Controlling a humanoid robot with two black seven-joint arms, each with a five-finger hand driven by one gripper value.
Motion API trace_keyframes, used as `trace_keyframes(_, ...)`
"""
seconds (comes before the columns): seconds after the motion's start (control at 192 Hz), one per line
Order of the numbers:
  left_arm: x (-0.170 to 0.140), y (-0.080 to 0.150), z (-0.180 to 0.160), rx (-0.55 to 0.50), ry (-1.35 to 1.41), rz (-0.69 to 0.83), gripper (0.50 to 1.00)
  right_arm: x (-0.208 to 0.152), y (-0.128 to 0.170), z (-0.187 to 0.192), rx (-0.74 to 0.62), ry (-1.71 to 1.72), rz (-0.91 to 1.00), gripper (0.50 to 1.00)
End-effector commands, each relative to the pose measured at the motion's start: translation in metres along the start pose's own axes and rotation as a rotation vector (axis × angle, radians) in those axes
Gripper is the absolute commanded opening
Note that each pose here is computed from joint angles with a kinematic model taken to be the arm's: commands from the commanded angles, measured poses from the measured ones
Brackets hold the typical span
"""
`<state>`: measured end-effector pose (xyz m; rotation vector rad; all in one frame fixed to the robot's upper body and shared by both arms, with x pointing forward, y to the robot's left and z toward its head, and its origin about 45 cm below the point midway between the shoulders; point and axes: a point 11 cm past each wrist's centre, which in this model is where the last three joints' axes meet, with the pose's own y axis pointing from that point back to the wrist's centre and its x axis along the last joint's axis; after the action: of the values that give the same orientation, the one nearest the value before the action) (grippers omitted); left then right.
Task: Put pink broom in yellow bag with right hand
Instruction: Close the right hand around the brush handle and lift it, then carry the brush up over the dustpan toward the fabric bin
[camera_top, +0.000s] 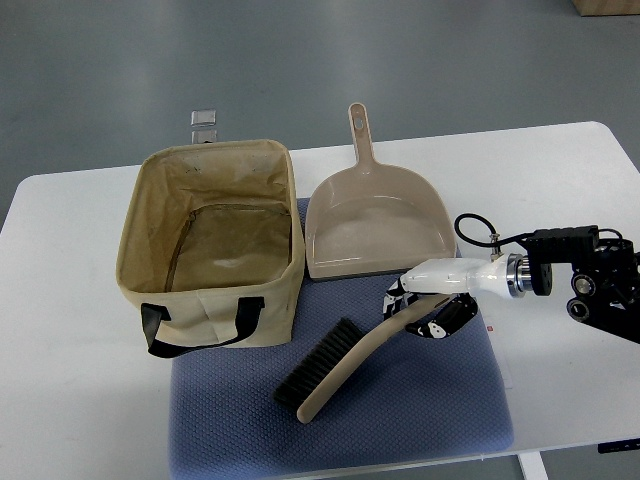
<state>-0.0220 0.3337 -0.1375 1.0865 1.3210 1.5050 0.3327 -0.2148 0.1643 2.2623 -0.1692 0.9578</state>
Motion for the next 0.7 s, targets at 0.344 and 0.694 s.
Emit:
trace_keyframes(0.344, 0.0, 0.0, 0.0, 0.0, 0.0, 0.0, 1.0, 0.029, 0.035, 0.008, 0.026, -0.009, 0.137, 0.5)
trace_keyframes(0.694, 0.0, 0.0, 0.0, -0.001, 0.0, -0.001, 1.0, 0.076, 0.082, 0.015, -0.002, 0.017, 0.226, 0.5)
